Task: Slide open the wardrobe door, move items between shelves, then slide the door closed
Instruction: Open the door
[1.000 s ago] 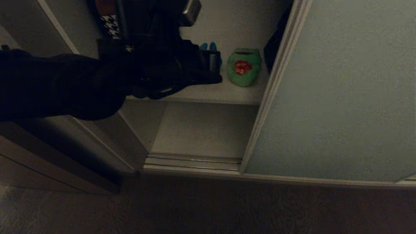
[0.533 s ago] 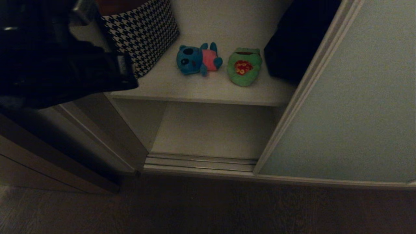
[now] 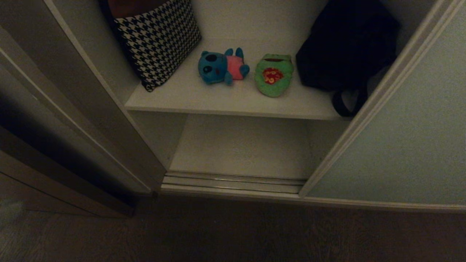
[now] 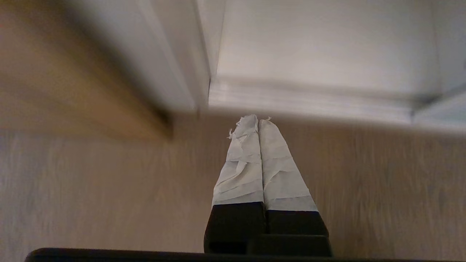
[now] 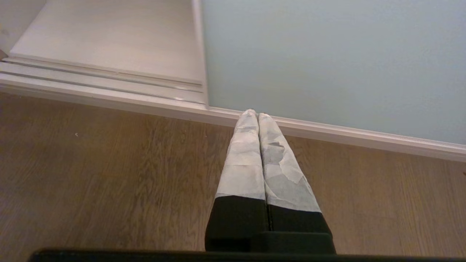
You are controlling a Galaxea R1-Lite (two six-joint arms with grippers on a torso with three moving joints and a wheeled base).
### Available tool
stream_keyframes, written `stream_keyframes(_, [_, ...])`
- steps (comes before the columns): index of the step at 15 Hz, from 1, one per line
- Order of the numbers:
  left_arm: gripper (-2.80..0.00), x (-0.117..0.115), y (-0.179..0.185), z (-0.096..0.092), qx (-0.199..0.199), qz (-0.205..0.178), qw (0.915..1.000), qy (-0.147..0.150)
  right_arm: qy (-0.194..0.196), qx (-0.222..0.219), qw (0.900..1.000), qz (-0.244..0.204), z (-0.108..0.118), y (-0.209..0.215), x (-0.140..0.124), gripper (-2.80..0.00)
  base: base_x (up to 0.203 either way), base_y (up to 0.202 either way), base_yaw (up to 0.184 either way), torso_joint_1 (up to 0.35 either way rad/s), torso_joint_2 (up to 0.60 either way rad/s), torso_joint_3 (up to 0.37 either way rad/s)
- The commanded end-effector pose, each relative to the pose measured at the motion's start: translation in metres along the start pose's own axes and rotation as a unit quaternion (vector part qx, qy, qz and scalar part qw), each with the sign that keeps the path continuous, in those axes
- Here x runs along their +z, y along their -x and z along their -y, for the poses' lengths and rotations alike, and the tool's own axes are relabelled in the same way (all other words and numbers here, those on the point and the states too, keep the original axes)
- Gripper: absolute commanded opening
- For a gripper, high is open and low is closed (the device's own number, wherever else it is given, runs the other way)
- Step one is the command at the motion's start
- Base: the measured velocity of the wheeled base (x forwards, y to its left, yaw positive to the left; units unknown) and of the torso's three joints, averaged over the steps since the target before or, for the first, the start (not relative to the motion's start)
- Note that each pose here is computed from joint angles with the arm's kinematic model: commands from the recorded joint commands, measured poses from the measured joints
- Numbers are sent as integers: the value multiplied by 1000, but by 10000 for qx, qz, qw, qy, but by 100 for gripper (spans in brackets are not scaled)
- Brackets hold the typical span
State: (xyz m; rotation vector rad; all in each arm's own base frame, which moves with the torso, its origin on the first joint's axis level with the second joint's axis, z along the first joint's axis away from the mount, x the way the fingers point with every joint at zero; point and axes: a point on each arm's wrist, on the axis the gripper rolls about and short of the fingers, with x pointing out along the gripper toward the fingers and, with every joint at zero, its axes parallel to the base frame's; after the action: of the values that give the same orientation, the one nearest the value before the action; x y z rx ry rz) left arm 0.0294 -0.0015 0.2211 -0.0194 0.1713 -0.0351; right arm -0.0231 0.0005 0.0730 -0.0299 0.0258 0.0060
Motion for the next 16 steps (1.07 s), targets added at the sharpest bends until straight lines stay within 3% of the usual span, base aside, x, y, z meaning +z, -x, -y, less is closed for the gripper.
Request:
stream_keyframes(1, [-280, -69, 39, -1, -12, 239, 9997, 48, 2, 3, 10000, -1, 0, 0, 0, -280, 0, 0, 0, 0, 0, 0])
stream_keyframes(3, [-280, -107, 38, -1, -78, 219, 9997, -41, 2, 3, 10000, -1, 0, 0, 0, -280, 0, 0, 0, 0, 0, 0])
stream_keyframes(6, [-280, -150, 29, -1, -86, 724, 9950, -679, 2, 3, 10000, -1, 0, 0, 0, -280, 0, 0, 0, 0, 0, 0])
stream_keyframes(9, [-280, -152, 27, -2, -23, 846, 9956, -391, 2, 3, 10000, -5, 0, 0, 0, -280, 0, 0, 0, 0, 0, 0])
stream_keyframes(16, [-280, -152, 27, -2, 40, 837, 9956, -409, 2, 3, 10000, -1, 0, 0, 0, -280, 0, 0, 0, 0, 0, 0])
